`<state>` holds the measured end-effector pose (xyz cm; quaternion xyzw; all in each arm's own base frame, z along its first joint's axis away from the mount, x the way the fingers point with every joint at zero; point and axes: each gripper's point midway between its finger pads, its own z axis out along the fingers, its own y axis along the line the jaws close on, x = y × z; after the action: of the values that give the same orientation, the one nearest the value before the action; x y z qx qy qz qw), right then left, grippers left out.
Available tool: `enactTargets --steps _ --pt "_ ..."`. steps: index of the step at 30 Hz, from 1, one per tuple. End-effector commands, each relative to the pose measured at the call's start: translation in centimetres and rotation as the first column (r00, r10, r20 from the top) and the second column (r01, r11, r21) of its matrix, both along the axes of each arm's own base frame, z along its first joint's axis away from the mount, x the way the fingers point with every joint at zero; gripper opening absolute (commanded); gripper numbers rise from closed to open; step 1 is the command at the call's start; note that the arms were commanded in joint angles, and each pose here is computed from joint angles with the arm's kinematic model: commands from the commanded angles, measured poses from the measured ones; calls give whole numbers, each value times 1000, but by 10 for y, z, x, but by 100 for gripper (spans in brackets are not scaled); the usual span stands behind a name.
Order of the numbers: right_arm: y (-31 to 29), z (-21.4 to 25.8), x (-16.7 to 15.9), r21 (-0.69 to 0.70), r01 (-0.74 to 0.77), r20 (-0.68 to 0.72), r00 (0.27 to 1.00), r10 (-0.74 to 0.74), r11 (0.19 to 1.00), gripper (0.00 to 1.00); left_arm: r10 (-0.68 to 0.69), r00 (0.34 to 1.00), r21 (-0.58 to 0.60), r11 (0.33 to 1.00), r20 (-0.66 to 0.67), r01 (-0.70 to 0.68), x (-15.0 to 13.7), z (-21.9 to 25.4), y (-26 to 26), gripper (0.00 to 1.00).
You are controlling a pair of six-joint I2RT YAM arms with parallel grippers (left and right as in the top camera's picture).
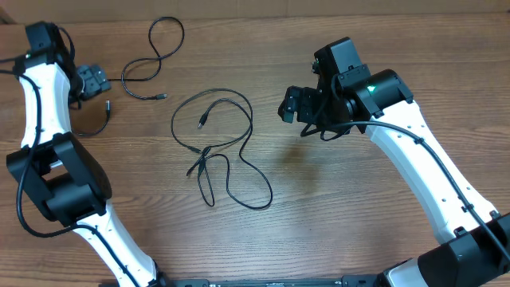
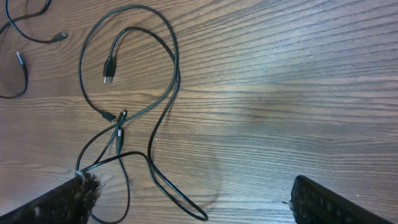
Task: Untangle cables
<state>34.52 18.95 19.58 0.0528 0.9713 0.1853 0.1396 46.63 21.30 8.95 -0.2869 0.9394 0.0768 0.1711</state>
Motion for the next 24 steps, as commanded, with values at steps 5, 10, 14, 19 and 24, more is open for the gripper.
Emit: enactTargets --steps 5,10,14,19,24 --pt "3 -4 -2 -1 -14 -8 1000 14 1000 98 96 995 26 995 -39 -95 -28 -18 33 100" --pt "3 -3 -1 2 -14 -2 1000 14 1000 98 138 989 25 990 -49 -137 -45 -19 58 100" --pt "4 -2 1 5 -14 6 1000 14 1000 98 146 988 -17 989 -55 -147 -52 -27 59 100" --pt "4 -2 1 5 -14 6 1000 14 1000 98 93 995 -75 993 -31 -96 -47 -40 49 91" --pt "4 -2 1 5 -14 5 1000 14 1000 98 61 998 -89 994 -7 -61 -42 -53 43 88"
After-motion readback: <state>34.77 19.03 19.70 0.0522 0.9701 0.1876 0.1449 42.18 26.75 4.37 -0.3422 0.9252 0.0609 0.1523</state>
